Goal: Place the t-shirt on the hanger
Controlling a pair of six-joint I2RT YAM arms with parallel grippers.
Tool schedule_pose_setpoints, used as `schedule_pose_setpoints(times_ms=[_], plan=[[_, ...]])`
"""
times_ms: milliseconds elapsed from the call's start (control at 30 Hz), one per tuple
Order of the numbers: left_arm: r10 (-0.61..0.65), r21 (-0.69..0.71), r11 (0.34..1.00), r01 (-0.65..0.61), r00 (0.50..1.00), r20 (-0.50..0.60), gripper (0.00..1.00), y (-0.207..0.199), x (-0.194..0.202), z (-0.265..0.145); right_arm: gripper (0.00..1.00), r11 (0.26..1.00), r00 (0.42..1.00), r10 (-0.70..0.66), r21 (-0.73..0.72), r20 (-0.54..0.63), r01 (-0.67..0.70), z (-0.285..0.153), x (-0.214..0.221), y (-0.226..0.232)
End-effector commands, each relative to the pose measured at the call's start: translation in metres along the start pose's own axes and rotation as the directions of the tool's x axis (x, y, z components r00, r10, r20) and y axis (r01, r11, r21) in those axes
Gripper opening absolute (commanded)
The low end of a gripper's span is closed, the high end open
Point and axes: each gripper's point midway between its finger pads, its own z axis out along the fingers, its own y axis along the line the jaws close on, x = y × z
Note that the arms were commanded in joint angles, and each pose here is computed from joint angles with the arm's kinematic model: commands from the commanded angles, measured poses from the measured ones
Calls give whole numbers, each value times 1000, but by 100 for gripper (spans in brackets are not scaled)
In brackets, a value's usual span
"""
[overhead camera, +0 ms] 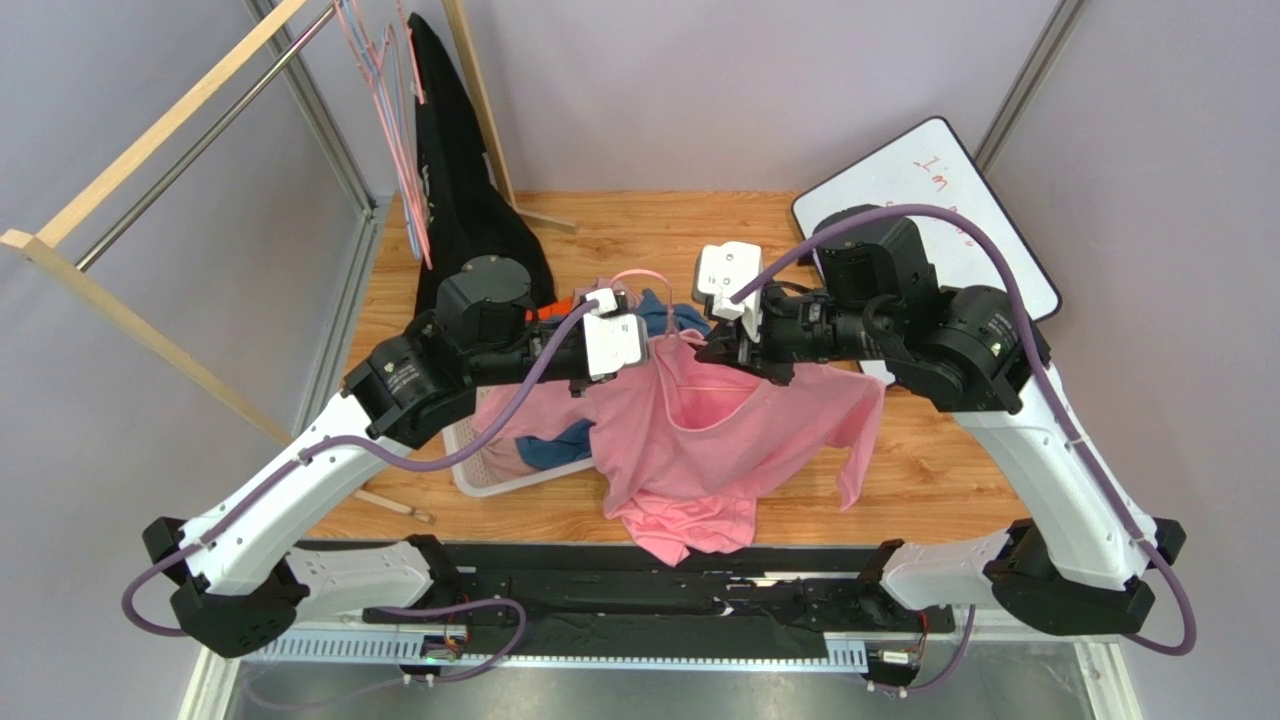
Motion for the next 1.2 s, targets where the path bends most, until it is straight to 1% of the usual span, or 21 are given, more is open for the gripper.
schedule_pose_setpoints(times_ms=[0, 100, 233, 267, 367, 433, 467, 567, 667, 700, 733, 767, 800, 833, 900, 933, 967, 1000, 1067, 1100, 1167], plan=[[29, -15, 999, -29, 1000, -1, 0, 0, -12, -18, 0, 994, 999, -24, 104, 33, 21, -13, -13, -16], [-2, -43, 999, -1, 998, -67, 1, -4, 5, -30, 0, 988, 999, -31, 155, 31, 26, -25, -5, -17], [-43, -81, 996, 34, 993, -113, 17, -11, 24, -44, 0, 978, 999, -18, 210, 48, 8, -39, 0, -19], [-48, -98, 994, 37, 993, -110, 23, -10, 24, -52, 0, 976, 999, -9, 219, 48, -2, -42, 1, -21], [-81, -127, 990, 62, 986, -149, 29, -9, 38, -62, 0, 972, 997, 7, 236, 72, -24, -50, -1, -22], [-98, -148, 986, 73, 981, -170, 29, -6, 46, -67, 0, 971, 995, 21, 235, 94, -43, -54, -4, -20], [-102, -163, 984, 75, 981, -167, 31, -4, 46, -71, 0, 970, 994, 26, 238, 102, -49, -56, -6, -20], [-164, -267, 955, 126, 978, -128, 46, 16, 40, -81, 0, 963, 990, 60, 254, 128, -92, -56, -9, -23], [-231, -404, 890, 210, 973, -4, 51, 51, 6, -94, 0, 936, 978, 115, 312, 173, -165, -54, -18, -39], [-233, -422, 877, 229, 972, 43, 52, 59, -8, -96, 0, 914, 974, 133, 358, 181, -191, -55, -19, -49], [-254, -433, 857, 279, 960, 116, 53, 65, -30, -103, 0, 897, 966, 154, 382, 206, -225, -50, -24, -60], [-272, -426, 850, 309, 951, 147, 53, 69, -38, -101, 0, 874, 951, 193, 397, 243, -279, -52, -31, -66], [-270, -420, 844, 334, 940, 207, 54, 74, -59, -107, 0, 852, 941, 222, 419, 257, -315, -51, -33, -73], [-325, -384, 834, 396, 915, 239, 53, 73, -65, -101, 0, 835, 930, 247, 427, 272, -347, -44, -35, -82], [-375, -272, 852, 448, 883, 283, 53, 63, -82, -91, 0, 801, 890, 318, 410, 328, -437, -41, -44, -87], [-446, -207, 833, 513, 844, 298, 53, 56, -86, -81, 0, 785, 871, 350, 400, 344, -473, -35, -46, -91], [-472, -152, 831, 534, 824, 314, 53, 51, -92, -74, 0, 743, 819, 427, 369, 383, -559, -27, -48, -92], [-544, -113, 793, 598, 780, 310, 53, 45, -88, -64, 0, 721, 795, 458, 358, 397, -594, -22, -47, -94], [-613, -32, 760, 649, 733, 294, 51, 31, -88, -46, 0, 662, 726, 512, 328, 459, -674, -15, -52, -100], [-668, 5, 718, 696, 687, 286, 51, 24, -84, -36, 0, 559, 654, 561, 350, 507, -752, -13, -43, -111], [-709, 68, 688, 722, 650, 271, 50, 12, -86, -23, 0, 524, 619, 572, 340, 539, -781, -6, -44, -119]])
